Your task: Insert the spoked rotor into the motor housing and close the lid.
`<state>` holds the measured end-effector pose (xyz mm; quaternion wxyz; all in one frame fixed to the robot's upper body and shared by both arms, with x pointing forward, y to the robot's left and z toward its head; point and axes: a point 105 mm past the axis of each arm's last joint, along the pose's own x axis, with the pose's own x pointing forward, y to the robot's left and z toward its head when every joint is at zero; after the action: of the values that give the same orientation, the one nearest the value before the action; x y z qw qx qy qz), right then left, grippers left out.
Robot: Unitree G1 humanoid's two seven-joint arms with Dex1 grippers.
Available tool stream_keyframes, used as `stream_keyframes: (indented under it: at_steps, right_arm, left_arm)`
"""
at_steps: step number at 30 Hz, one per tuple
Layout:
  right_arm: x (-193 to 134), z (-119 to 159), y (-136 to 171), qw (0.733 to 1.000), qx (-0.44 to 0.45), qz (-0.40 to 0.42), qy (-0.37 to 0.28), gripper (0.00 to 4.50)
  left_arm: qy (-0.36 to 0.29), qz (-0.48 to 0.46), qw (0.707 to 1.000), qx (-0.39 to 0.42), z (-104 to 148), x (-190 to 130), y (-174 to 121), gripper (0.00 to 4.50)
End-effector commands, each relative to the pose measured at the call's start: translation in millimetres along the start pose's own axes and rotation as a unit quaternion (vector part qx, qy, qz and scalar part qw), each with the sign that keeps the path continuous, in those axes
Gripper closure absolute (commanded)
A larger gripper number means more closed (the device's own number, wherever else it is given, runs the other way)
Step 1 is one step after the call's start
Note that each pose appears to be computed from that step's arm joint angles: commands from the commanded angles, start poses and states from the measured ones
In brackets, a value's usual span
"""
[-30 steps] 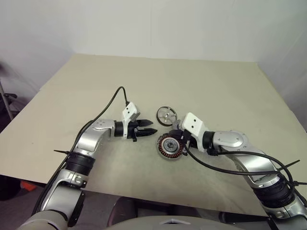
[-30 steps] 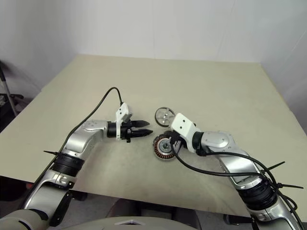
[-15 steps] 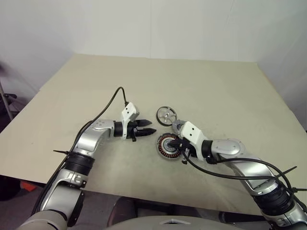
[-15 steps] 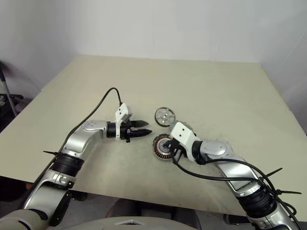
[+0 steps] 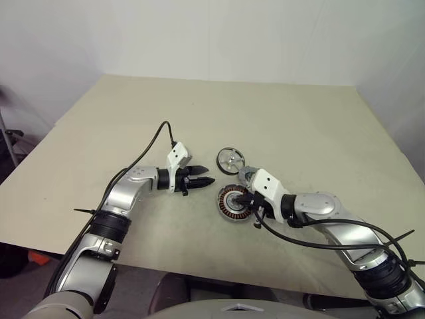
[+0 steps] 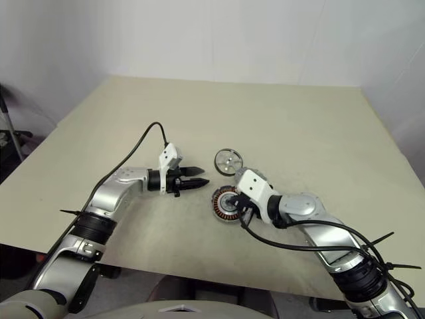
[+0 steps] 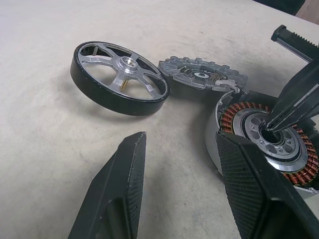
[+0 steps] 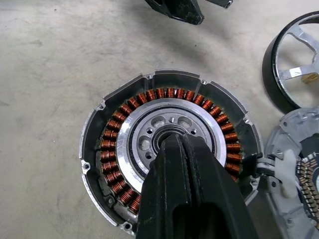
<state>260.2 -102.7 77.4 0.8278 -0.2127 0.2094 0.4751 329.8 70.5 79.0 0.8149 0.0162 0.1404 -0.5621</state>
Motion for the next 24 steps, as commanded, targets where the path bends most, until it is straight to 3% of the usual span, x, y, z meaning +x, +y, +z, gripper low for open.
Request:
stream_keyframes:
  at_steps: [1, 5, 13, 24]
  right_arm:
    - [-11, 28, -4, 0.998, -0.039, -0.006, -0.039, 4.48]
    - [-10, 27, -4, 0.999, -0.039, -0.004, -0.036, 4.48]
    - [4, -1, 0, 1.000, 0.007, 0.009, -0.008, 4.48]
    - [-14, 28, -15, 0.998, -0.044, -0.016, -0.048, 4.48]
  left_arm:
    - [-0.014, -0.003, 1.000, 0.025, 14, -4, 1, 2.16]
    - [-0.012, -0.003, 1.000, 0.027, 14, -5, 3, 2.16]
    - [-0.012, 0.001, 1.000, 0.029, 14, -7, 4, 2.16]
    - [-0.010, -0.003, 1.000, 0.029, 15, -8, 5, 2.16]
